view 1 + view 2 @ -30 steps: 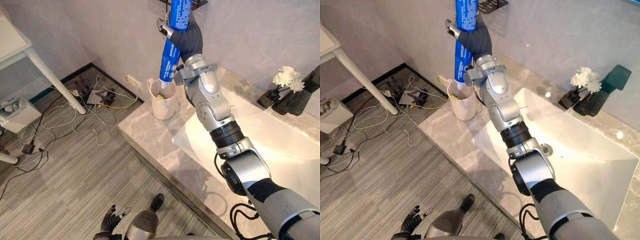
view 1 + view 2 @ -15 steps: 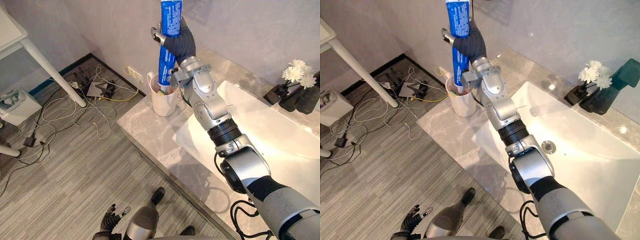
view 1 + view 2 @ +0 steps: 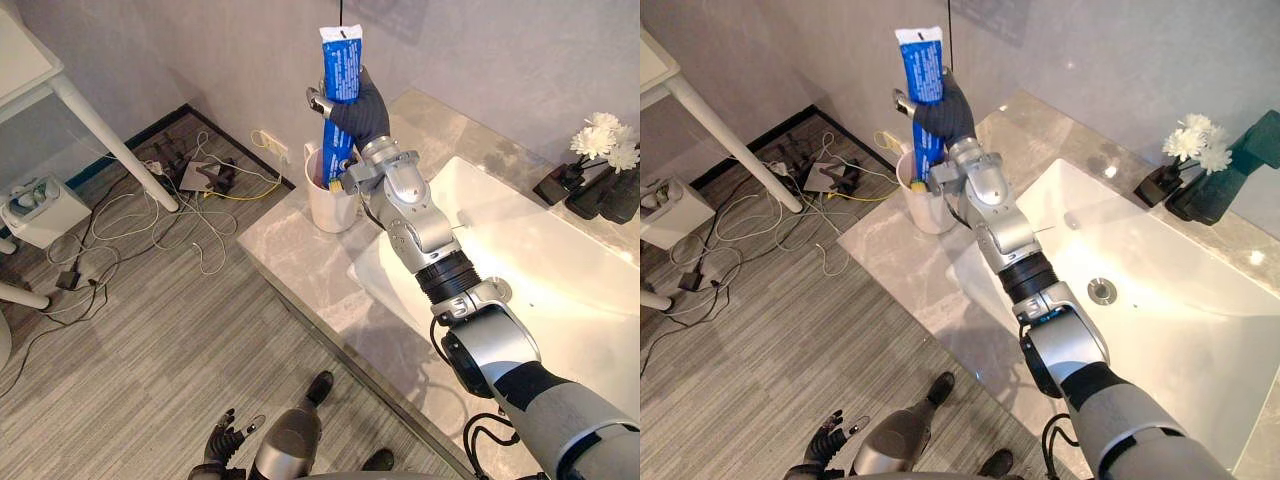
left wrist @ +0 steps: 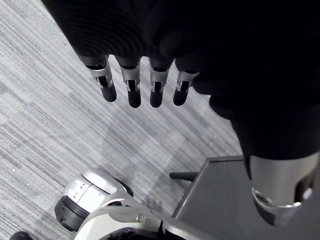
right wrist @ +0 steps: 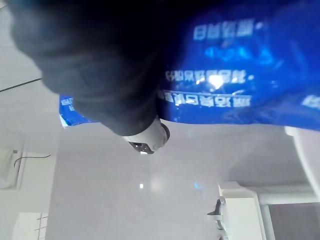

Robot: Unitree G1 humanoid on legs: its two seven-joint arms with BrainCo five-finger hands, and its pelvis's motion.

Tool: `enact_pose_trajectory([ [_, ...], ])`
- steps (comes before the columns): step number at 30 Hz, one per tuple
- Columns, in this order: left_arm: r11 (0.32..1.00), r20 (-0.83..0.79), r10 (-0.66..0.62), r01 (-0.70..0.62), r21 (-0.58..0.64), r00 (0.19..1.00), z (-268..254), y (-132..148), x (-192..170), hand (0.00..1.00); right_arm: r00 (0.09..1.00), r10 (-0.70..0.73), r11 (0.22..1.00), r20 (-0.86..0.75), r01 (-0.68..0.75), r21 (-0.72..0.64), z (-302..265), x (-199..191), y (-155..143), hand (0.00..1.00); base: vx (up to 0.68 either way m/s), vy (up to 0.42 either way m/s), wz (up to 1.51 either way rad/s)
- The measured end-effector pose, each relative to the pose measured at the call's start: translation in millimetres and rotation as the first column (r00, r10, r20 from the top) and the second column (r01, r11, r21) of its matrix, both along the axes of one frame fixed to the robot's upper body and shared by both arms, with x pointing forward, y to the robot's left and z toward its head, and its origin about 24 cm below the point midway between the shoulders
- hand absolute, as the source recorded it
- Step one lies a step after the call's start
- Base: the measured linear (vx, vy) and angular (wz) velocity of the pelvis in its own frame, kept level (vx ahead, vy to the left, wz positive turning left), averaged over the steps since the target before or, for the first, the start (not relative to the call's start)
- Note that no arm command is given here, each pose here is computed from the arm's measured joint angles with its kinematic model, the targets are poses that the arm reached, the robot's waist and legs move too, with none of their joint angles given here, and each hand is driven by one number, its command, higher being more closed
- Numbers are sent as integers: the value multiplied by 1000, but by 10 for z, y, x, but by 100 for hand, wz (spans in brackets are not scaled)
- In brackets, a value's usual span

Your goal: Organize washtable

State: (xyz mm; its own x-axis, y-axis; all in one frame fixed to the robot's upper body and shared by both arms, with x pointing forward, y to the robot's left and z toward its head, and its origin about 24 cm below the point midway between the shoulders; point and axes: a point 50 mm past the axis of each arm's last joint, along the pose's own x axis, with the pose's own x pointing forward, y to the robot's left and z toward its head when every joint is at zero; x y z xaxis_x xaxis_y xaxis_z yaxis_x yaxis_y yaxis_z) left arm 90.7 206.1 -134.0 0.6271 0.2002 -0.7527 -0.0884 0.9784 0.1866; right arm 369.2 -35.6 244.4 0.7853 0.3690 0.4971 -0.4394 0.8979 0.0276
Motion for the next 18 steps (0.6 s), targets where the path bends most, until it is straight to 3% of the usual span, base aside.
enact_pose_trajectory([
  [18,1000,-15,0,0,0,1000,-11,1,-52,0,998,7,999,-62,-9,-33,-287,-47,40,0,0,0,0],
])
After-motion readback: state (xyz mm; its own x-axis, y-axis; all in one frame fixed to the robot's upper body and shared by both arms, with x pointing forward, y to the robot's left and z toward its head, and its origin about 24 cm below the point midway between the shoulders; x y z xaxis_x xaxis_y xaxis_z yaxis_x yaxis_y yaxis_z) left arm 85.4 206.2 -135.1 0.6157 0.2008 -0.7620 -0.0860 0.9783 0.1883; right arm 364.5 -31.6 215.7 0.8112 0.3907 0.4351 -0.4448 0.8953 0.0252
